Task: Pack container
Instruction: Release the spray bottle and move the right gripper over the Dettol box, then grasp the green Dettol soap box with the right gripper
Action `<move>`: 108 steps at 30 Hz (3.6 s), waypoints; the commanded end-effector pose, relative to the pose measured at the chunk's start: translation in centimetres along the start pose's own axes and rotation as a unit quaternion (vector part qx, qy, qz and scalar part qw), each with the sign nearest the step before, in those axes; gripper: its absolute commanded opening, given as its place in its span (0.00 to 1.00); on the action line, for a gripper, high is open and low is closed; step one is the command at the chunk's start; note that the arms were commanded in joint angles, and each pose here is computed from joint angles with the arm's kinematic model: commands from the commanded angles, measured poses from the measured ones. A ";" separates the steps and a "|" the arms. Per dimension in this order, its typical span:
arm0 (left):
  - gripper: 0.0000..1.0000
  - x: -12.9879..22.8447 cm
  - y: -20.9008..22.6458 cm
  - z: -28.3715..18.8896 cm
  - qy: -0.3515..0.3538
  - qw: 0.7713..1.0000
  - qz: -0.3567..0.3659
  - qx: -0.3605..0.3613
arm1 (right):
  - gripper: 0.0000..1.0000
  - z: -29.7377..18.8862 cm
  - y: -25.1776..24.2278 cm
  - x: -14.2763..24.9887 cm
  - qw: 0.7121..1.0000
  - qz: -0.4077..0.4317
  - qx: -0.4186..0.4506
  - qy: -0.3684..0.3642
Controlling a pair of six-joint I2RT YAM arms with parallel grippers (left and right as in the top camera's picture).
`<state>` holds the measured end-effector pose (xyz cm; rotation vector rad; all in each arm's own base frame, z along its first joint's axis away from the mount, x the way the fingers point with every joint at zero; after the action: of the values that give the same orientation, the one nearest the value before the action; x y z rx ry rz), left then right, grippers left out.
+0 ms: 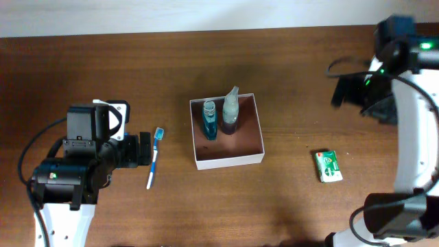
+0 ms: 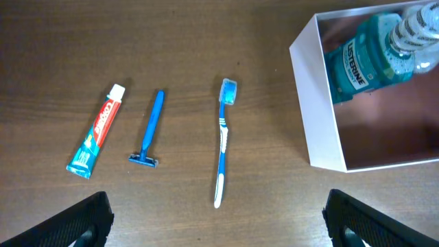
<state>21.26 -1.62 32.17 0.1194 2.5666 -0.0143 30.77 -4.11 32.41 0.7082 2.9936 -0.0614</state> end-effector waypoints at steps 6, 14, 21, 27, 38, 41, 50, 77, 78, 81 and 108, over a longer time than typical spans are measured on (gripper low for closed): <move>0.99 -0.3 0.0 -0.4 -0.008 1.000 -0.005 0.003 | 0.98 9.7 0.1 1.7 0.994 -0.043 0.023 0.097; 0.99 -0.2 0.1 -0.3 -0.007 1.000 -0.005 -0.008 | 0.98 6.1 0.4 7.1 0.996 -0.056 -0.038 0.054; 0.99 -0.2 0.1 -0.3 -0.007 1.000 -0.005 -0.008 | 0.99 1.6 -2.1 12.6 0.995 -0.007 -0.089 -0.048; 0.99 -0.2 0.1 -0.3 -0.006 1.000 -0.005 -0.008 | 0.98 5.3 -1.8 10.7 0.996 -0.011 -0.052 -0.074; 0.99 -0.2 0.1 -0.3 -0.007 1.000 -0.005 -0.009 | 0.99 13.9 0.4 6.4 0.992 -0.126 -0.016 -0.007; 0.99 -0.2 0.2 -0.3 -0.006 1.000 -0.005 -0.010 | 0.99 16.2 0.1 5.5 0.993 -0.116 -0.001 0.024; 0.99 -0.2 0.2 -0.3 -0.007 1.000 -0.005 -0.010 | 0.99 20.1 -1.4 3.9 0.992 -0.107 0.007 0.068; 0.99 -0.2 0.2 -0.3 -0.006 1.000 -0.005 -0.010 | 0.64 23.1 -1.5 4.8 0.990 -0.112 0.010 0.086; 0.99 -0.2 0.2 -0.3 -0.006 1.000 -0.005 -0.010 | 0.61 23.1 -1.5 4.8 0.990 -0.112 0.010 0.086; 0.99 -0.2 0.2 -0.3 -0.006 1.000 -0.005 -0.010 | 0.54 23.1 -1.5 4.8 0.990 -0.112 0.009 0.086; 0.99 -0.2 0.2 -0.3 -0.007 1.000 -0.005 -0.010 | 0.21 23.0 -1.0 4.5 0.990 -0.110 -0.014 0.082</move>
<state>21.27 -1.56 32.18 0.1161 2.5657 -0.0030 27.49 -4.28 9.83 0.3769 3.2071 0.0075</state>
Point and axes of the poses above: each gripper's point midway between its finger pads, its own z axis out along the fingers, its own y axis along the line the jaws close on, x = y × z, the point moved 10 cm from there along -z, back along the fingers, and after that the axes turned 3 degrees about z, right-handed, at the moved point
